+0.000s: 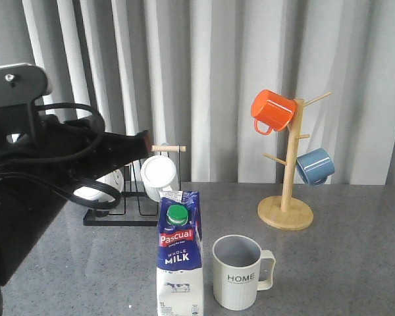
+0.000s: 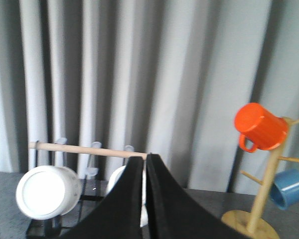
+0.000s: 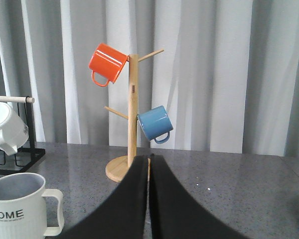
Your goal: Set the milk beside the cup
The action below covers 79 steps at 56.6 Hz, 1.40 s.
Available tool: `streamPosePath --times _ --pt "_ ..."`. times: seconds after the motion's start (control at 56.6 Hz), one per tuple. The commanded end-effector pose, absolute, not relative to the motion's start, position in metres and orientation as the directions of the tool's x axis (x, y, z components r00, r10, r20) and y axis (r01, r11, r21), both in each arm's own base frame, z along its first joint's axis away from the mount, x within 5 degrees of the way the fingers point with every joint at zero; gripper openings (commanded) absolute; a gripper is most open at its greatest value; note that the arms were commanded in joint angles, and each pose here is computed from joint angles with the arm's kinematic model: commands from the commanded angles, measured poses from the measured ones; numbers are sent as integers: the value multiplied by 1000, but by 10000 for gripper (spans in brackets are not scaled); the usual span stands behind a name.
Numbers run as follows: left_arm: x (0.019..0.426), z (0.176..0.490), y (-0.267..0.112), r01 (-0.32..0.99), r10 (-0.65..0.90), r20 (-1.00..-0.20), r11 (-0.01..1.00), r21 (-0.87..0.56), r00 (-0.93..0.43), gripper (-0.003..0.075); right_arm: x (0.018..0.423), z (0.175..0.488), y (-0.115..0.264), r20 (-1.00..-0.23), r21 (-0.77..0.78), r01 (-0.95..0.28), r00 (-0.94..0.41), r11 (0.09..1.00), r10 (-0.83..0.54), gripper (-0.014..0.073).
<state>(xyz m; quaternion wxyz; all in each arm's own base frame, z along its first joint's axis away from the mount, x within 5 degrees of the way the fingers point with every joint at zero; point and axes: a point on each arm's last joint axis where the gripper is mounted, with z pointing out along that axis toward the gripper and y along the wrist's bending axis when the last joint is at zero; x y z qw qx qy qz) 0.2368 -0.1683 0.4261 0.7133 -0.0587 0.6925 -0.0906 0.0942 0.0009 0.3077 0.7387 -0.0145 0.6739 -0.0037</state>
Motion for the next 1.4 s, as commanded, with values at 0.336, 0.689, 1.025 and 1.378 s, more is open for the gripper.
streamPosePath --times 0.336,0.689,1.025,1.378 --pt "229 447 -160 57 -211 -973 977 -206 98 -8 94 318 2 -992 -27 -27 121 999 -24 -3" --pt "199 466 -194 581 -171 -978 811 -72 117 -8 94 318 2 -992 -27 -27 121 999 -24 -3" --pt "175 437 -124 433 -255 -926 894 -116 279 -8 94 318 2 -992 -27 -27 121 999 -24 -3" --pt "114 322 -29 226 -162 -955 968 -105 250 -8 94 318 2 -992 -27 -27 121 999 -24 -3"
